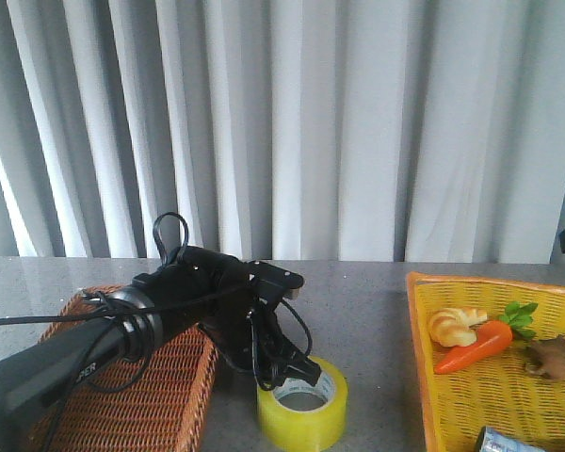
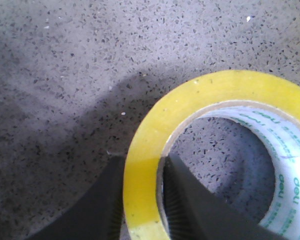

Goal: Transfer tape with both arms
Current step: 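Reach the left gripper down to the tape roll and grasp its rim, then carry the tape with the left gripper into the brown basket and release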

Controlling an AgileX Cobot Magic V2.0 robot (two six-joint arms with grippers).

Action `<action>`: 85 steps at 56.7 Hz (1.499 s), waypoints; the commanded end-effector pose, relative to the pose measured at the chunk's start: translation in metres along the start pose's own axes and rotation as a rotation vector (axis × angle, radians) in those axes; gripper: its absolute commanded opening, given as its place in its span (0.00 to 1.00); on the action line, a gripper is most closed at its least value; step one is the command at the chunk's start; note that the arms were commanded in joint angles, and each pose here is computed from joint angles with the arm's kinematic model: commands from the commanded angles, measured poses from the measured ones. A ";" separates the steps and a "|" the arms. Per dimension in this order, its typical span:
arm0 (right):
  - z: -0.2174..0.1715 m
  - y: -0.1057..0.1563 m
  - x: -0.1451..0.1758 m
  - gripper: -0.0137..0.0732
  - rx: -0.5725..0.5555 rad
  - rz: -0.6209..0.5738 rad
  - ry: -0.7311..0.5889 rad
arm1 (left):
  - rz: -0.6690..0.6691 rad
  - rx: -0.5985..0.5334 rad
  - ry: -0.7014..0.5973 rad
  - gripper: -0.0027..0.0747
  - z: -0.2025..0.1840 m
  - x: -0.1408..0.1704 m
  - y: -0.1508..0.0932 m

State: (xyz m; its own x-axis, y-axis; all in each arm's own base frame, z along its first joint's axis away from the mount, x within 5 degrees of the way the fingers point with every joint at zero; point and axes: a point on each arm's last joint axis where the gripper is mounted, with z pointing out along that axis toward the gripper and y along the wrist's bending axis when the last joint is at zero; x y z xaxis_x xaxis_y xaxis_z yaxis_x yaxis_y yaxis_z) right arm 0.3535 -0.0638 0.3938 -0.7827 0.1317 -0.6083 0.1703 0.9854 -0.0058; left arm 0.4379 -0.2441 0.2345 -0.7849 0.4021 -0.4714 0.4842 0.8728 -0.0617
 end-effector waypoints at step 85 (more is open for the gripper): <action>-0.024 -0.002 -0.008 0.15 0.009 -0.002 -0.107 | -0.273 -0.289 -0.257 0.03 -0.138 0.051 0.145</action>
State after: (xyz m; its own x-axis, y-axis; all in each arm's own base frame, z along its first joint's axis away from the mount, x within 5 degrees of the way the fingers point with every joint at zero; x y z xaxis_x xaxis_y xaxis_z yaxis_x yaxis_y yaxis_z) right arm 0.3535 -0.0638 0.3938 -0.7827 0.1317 -0.6083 0.1703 0.9854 -0.0058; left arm 0.4162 -0.0568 0.3024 -0.8259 0.1463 -0.5445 0.1431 0.9885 0.0486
